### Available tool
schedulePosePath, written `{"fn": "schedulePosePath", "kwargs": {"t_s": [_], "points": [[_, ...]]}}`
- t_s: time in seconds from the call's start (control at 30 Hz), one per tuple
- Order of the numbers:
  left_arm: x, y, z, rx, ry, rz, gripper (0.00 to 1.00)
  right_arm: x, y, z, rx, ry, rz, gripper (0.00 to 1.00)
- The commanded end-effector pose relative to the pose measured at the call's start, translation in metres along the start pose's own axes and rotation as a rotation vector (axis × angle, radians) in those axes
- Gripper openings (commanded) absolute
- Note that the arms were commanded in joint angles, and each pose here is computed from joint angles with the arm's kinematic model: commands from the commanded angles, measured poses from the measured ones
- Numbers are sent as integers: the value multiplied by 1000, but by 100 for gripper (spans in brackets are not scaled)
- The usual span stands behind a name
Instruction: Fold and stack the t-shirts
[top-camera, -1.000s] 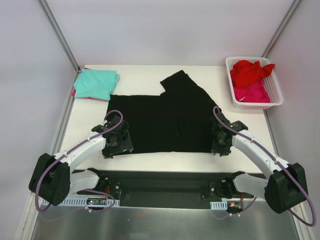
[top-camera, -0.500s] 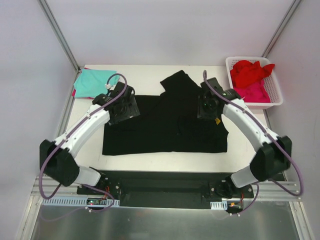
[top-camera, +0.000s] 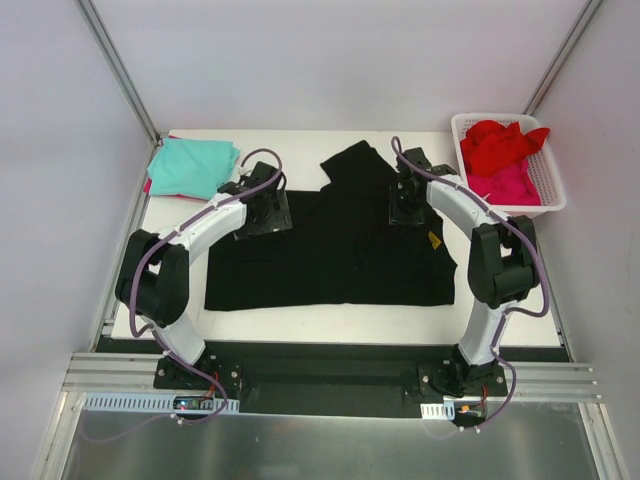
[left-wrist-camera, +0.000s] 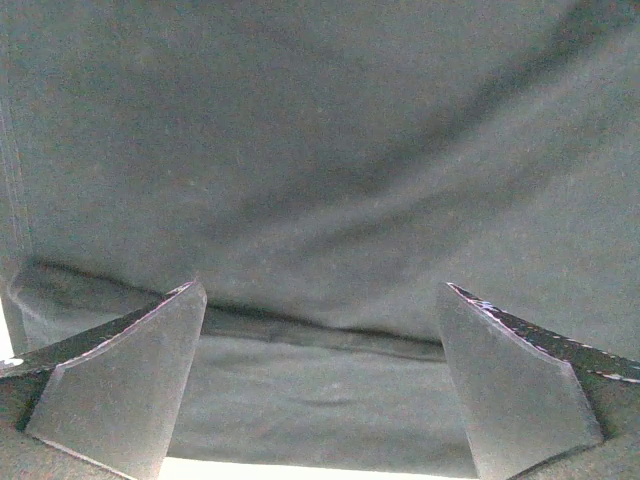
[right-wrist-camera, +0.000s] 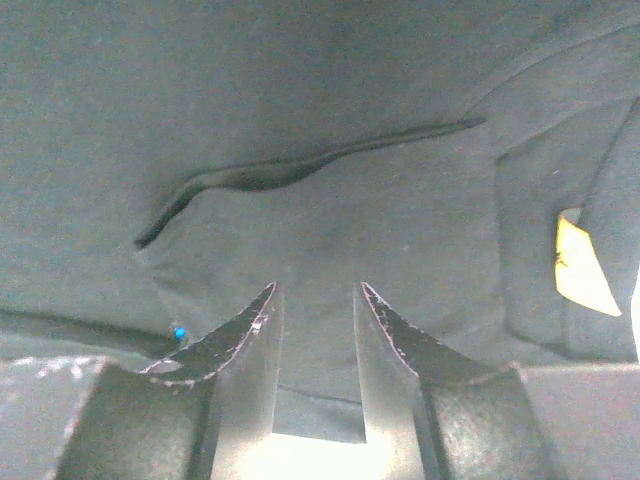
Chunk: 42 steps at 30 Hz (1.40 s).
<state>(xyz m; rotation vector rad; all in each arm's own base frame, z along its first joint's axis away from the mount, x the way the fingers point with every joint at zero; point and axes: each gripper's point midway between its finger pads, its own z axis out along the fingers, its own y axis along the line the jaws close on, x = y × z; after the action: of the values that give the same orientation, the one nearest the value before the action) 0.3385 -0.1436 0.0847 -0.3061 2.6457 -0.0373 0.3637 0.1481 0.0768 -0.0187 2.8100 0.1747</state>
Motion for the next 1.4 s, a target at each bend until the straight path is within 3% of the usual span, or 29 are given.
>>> {"fn": "schedulePosePath", "kwargs": {"t_s": [0.0, 0.13, 0.63, 0.8, 1.0, 1.37], "points": [[-30, -4, 5, 48, -60, -2, 99, -20, -17, 0, -26, -34, 26, 37], [-25, 5, 13, 45, -27, -29, 99, -19, -38, 5, 0, -19, 76, 38], [-17, 26, 45, 14, 6, -82, 99, -3, -38, 27, -24, 66, 101, 38], [-33, 31, 43, 11, -28, -93, 99, -37, -12, 9, -159, -27, 71, 38], [-64, 25, 45, 43, -64, -110, 99, -67, 5, 2, -234, -37, 5, 39], [-101, 24, 72, 90, -86, -161, 99, -66, 5, 38, -256, 22, 18, 39]]}}
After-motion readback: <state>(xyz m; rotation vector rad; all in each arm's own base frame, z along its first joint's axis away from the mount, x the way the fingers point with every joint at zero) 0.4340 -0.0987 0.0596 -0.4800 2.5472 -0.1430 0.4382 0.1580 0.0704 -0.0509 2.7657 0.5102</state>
